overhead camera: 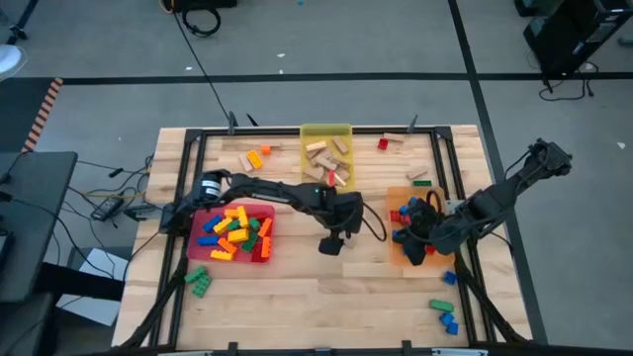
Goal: Sort blocks by size
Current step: Put the wooden block into the yellow bin
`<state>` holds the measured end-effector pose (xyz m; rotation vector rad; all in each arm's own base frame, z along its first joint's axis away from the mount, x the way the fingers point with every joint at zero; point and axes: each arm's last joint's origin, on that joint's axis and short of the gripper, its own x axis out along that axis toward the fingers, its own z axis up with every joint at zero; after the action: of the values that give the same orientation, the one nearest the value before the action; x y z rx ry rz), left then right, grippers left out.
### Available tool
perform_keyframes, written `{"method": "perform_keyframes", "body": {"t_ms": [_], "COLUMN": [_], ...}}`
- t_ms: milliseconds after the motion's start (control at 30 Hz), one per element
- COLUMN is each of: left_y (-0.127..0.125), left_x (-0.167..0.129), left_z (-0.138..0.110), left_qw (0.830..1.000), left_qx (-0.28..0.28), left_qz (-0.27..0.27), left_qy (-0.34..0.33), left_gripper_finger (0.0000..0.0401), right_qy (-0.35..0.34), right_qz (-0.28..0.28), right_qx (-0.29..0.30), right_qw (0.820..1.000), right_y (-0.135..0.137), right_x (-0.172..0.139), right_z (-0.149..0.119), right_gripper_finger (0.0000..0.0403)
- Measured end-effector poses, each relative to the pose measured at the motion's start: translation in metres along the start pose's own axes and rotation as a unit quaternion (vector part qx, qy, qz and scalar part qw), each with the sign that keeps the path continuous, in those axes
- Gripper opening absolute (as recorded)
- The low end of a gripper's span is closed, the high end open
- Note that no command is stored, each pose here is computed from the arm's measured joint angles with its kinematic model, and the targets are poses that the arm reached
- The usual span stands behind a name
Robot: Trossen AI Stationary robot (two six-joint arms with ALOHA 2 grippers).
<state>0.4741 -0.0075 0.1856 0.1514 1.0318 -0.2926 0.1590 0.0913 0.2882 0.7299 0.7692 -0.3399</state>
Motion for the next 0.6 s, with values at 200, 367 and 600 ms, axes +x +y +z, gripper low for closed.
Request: {"method": "perform_keyframes", "body": {"t_ms": [200, 367, 600], "left_y": [0.003, 0.001, 0.004], "left_x": [0.023, 0.035, 0.031], "left_z": [-0.011, -0.016, -0.013], "left_qw": [1.0, 0.999, 0.997], "left_qx": [-0.005, 0.008, -0.008], "left_qz": [-0.009, 0.018, 0.047], "left_qy": [0.028, 0.051, 0.06], "left_gripper_finger": [0.0309, 0.0264, 0.0119], "right_qy": [-0.006, -0.009, -0.024], "right_qz": [-0.009, -0.01, -0.015], "right_qx": [0.005, 0.007, 0.007], "right_qw": [1.0, 1.0, 1.0], "right_y": [0.001, 0.001, 0.001], "right_x": [0.003, 0.003, 0.003], "right_z": [-0.002, -0.002, -0.001], "right_gripper_finger": [0.013, 0.0128, 0.0128]}}
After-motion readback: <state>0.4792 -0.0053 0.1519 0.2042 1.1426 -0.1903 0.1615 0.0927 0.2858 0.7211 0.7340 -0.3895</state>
